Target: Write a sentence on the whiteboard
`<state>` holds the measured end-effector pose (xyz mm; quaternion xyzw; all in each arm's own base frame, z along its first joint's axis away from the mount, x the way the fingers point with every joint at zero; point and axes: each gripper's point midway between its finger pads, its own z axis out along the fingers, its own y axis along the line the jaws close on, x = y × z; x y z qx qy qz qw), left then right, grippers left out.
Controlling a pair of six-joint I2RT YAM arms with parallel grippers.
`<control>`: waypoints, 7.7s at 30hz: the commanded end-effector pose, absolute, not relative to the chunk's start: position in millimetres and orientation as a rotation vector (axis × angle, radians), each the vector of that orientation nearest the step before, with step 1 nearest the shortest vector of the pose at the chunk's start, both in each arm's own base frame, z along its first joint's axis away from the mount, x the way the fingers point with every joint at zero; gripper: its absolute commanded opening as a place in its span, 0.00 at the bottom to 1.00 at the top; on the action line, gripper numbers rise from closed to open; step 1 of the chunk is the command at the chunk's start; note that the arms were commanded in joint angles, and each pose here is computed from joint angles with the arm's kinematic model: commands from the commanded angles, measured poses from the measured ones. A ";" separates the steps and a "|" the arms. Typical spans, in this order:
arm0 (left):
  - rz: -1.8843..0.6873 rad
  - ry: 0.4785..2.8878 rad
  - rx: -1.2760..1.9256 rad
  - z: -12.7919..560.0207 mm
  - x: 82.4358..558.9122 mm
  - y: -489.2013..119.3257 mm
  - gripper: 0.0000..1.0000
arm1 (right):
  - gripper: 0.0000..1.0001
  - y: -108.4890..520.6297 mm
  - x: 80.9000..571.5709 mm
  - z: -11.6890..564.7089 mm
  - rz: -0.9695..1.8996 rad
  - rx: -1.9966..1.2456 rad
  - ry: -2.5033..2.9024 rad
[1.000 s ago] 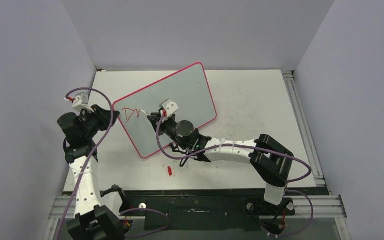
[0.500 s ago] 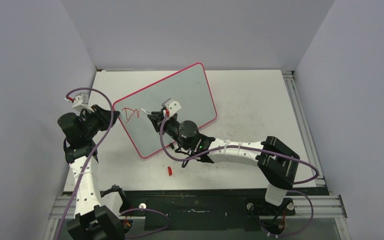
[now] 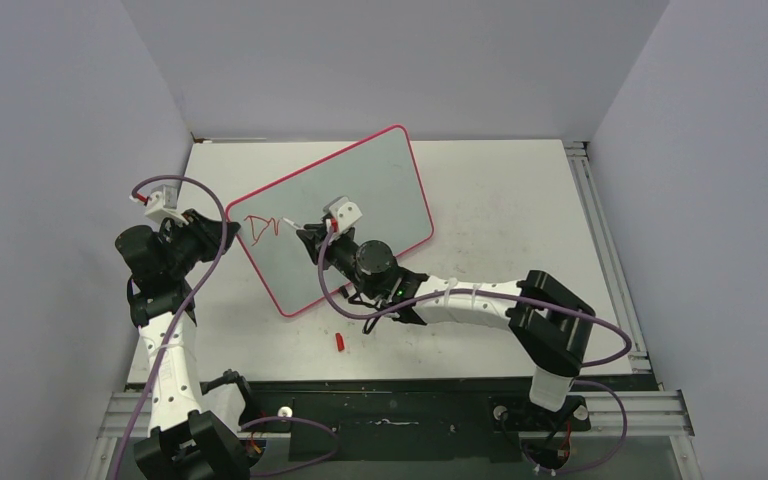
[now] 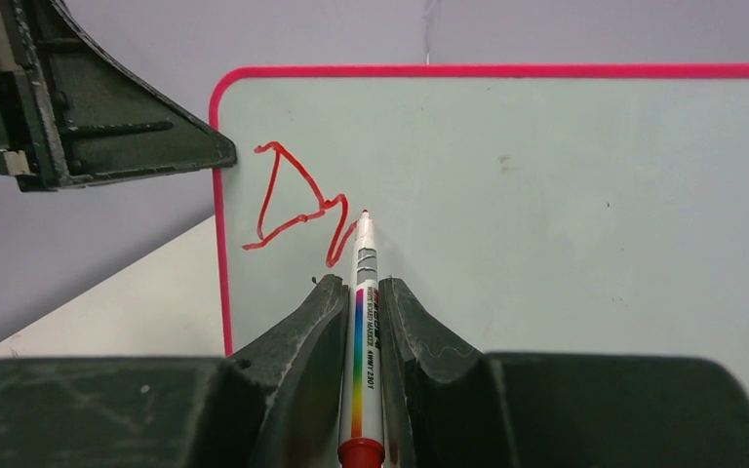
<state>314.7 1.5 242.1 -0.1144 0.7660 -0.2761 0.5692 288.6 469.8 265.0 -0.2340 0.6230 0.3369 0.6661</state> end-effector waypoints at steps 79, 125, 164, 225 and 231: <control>-0.670 1.790 -0.225 247.9 315.1 -5.0 0.18 | 0.05 465.5 316.9 280.6 0.741 -0.413 1.370; -0.672 1.789 -0.225 247.8 314.8 -5.2 0.18 | 0.05 456.5 297.9 230.5 0.674 -0.442 1.482; -0.673 1.791 -0.224 247.1 314.9 -5.5 0.18 | 0.05 447.8 304.1 281.8 0.747 -0.425 1.359; -0.678 1.793 -0.224 246.3 315.8 -5.6 0.18 | 0.05 461.6 306.2 229.8 0.757 -0.510 1.461; -0.677 1.791 -0.226 247.0 315.9 -5.2 0.18 | 0.05 461.4 300.3 219.4 0.756 -0.529 1.483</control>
